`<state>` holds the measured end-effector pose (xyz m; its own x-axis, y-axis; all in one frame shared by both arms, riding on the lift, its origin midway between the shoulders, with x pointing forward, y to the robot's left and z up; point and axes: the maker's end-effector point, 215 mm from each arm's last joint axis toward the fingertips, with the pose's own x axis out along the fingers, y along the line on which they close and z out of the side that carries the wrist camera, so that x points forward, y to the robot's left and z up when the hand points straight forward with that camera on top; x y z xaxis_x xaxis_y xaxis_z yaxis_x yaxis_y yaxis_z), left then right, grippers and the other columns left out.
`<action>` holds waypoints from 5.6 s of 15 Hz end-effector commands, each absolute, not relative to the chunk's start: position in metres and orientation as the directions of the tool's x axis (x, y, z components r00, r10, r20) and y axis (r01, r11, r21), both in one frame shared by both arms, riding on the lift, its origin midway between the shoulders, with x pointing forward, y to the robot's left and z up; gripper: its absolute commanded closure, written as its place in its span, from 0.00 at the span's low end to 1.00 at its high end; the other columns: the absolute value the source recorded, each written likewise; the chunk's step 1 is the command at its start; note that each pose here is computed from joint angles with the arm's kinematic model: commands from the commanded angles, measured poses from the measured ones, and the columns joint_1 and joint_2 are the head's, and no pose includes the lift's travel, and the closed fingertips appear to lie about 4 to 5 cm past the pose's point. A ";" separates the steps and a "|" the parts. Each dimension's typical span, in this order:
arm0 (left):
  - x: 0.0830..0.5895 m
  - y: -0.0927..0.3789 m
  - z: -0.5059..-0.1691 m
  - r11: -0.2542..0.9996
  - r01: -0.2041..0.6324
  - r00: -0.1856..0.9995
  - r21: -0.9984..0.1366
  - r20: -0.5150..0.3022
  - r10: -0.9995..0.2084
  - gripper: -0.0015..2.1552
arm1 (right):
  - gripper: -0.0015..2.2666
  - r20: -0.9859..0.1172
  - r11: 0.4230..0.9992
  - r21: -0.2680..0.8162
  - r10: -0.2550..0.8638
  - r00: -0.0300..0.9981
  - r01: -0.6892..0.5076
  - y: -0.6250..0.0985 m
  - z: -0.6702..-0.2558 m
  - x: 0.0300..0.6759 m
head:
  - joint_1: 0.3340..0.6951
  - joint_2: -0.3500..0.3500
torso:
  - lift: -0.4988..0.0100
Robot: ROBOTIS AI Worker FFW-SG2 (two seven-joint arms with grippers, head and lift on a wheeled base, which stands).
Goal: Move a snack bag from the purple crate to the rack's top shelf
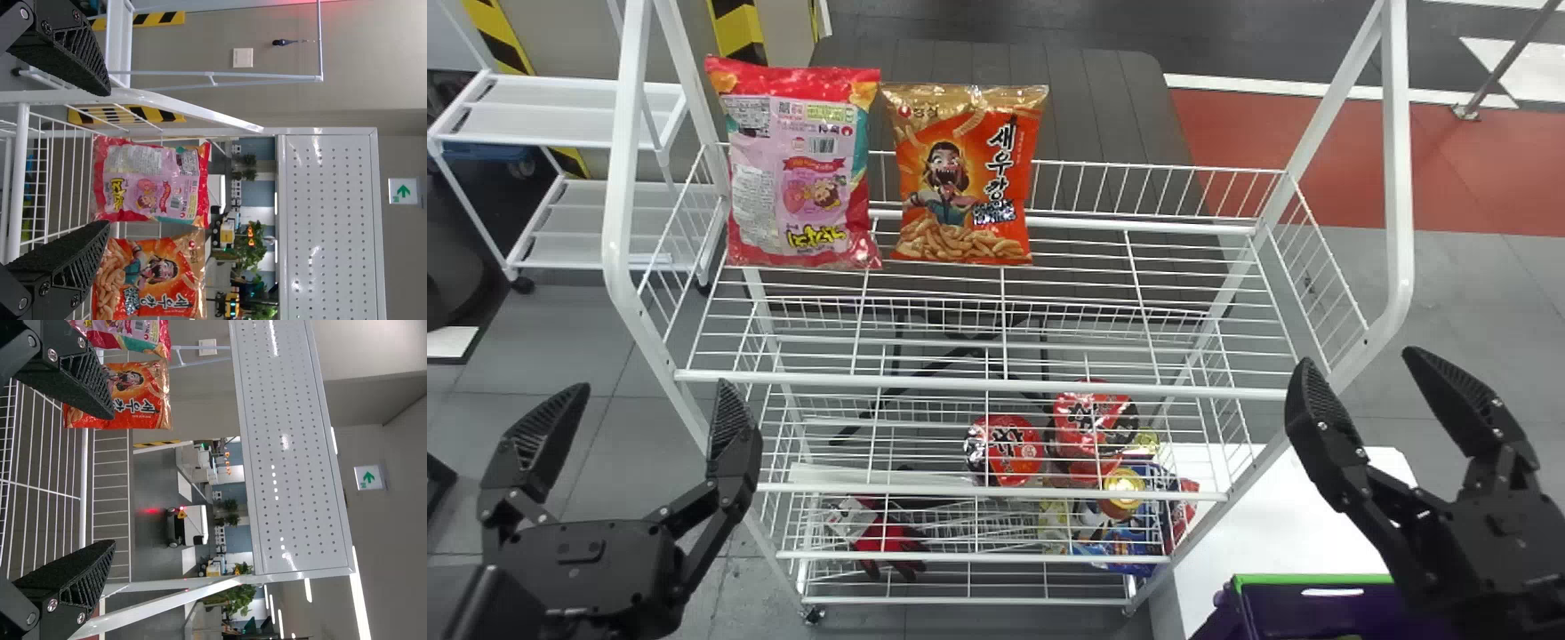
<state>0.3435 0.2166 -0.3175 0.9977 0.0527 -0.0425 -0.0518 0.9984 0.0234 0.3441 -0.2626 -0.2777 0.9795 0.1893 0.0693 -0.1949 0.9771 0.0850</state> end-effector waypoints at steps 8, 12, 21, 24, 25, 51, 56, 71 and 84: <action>0.343 0.218 -0.319 0.998 -0.055 0.997 0.005 -0.049 0.055 0.06 | 0.07 0.070 0.977 0.086 0.189 0.979 -0.195 -0.263 -0.278 0.345 | 1.00 0.39 | 0.98; 0.343 0.221 -0.318 0.998 -0.060 0.997 0.004 -0.046 0.060 0.06 | 0.07 0.068 0.977 0.091 0.189 0.980 -0.194 -0.264 -0.280 0.345 | 1.00 0.39 | 0.98; 0.342 0.222 -0.318 0.998 -0.062 0.997 0.007 -0.046 0.062 0.06 | 0.07 0.059 0.972 0.100 0.206 0.977 -0.212 -0.259 -0.283 0.345 | 1.00 0.41 | 0.91; 0.342 0.222 -0.318 0.998 -0.062 0.997 0.007 -0.046 0.062 0.06 | 0.07 0.058 0.972 0.100 0.206 0.977 -0.211 -0.259 -0.284 0.345 | 1.00 0.41 | 0.89; 0.342 0.222 -0.318 0.998 -0.062 0.997 0.007 -0.046 0.062 0.06 | 0.07 0.058 0.972 0.100 0.206 0.977 -0.211 -0.259 -0.284 0.345 | 1.00 0.41 | 0.88; 0.343 0.222 -0.319 0.998 -0.062 0.997 0.004 -0.046 0.063 0.06 | 0.07 0.059 0.971 0.095 0.214 0.975 -0.219 -0.258 -0.285 0.344 | 1.00 0.41 | 0.68; 0.344 0.222 -0.321 0.998 -0.061 0.997 0.002 -0.050 0.061 0.06 | 0.07 0.057 0.971 0.090 0.217 0.974 -0.222 -0.257 -0.286 0.344 | 1.00 0.41 | 0.64; 0.345 0.222 -0.322 0.998 -0.063 0.997 0.000 -0.050 0.063 0.06 | 0.07 0.049 0.972 0.089 0.213 0.976 -0.217 -0.259 -0.290 0.344 | 1.00 0.41 | 0.52; 0.346 0.220 -0.321 0.998 -0.060 0.997 -0.001 -0.047 0.060 0.06 | 0.07 0.047 0.971 0.083 0.222 0.974 -0.226 -0.255 -0.291 0.344 | 1.00 0.41 | 0.42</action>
